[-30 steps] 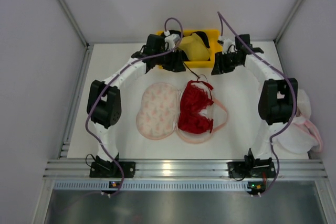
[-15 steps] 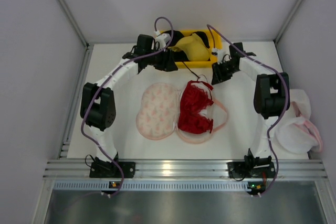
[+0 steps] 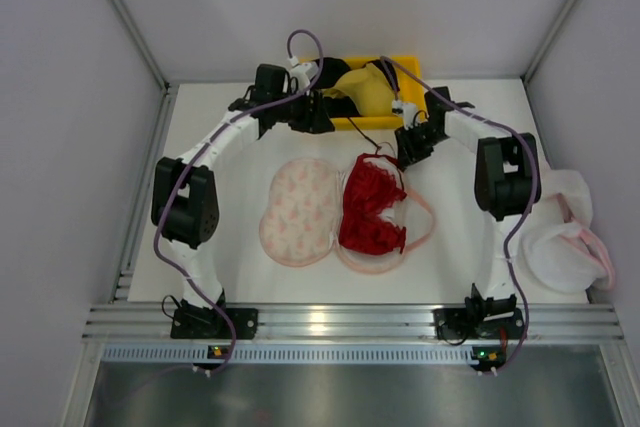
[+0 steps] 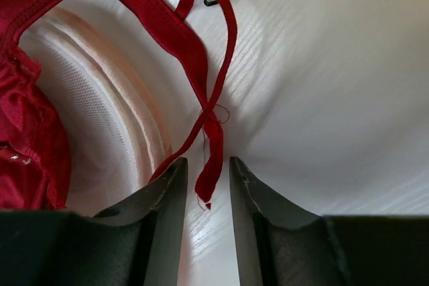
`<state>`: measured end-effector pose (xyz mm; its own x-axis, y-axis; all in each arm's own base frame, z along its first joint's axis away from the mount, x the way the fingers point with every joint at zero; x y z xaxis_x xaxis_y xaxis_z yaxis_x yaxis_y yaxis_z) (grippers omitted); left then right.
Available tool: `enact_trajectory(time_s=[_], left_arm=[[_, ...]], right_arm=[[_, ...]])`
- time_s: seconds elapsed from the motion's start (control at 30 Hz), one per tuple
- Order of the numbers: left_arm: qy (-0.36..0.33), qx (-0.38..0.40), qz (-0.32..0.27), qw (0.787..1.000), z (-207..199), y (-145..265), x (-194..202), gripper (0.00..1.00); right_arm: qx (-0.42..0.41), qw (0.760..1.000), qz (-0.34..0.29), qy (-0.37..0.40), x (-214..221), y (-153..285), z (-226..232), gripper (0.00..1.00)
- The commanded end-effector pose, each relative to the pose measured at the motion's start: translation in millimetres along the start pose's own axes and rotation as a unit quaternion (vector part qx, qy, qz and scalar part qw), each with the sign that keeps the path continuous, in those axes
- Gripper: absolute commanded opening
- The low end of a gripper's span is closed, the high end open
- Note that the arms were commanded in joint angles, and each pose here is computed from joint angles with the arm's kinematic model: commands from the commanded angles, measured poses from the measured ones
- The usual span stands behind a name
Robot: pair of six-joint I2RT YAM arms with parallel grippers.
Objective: Place the bra in the laundry bag and zip it closed
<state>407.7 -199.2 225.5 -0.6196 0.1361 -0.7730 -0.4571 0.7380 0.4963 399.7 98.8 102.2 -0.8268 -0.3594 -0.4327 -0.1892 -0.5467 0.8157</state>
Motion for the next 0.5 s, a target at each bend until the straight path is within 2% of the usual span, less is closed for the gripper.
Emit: enact_trajectory(time_s=[0.0,0.03,0.13,0.3,0.47], left_arm=[[-0.007,0.005,-0.024,1.0,0,10,-11,0.57],[-0.008,0.004,-0.025,1.0,-1,11,-12,0.57],[-0.009,0.003,-0.025,1.0,0,12,-11,0.57],[-0.014,-0.001,-0.029,0.999,0,14,-13,0.57],[-0.015,-0.007,-0.028,0.999,1,15,-12,0.57]], right_arm=[[0.011,1.0,0.005,0.028,-12,-8,-4,0.31],[0.014,0.999,0.005,0.028,-13,-10,-6,0.2],[0.029,0.999,-0.02,0.04,-32,3,-5,0.0],[0.057,0.99,-0.099,0.082,-73,43,6,0.0],[0.093,0.969,-0.191,0.122,-108,91,23,0.0]])
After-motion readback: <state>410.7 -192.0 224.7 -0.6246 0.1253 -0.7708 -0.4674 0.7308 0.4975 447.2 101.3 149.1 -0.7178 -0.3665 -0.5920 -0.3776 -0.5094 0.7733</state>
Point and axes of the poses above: each gripper's point midway between its finger pads, its own y axis back along the fingers, its own z axis along the line the jaws close on, x = y × z, the point moved 9 cm from there along y, back along the fingers, and after that the axes turned 5 degrees about -y, right-handed, at the moved point
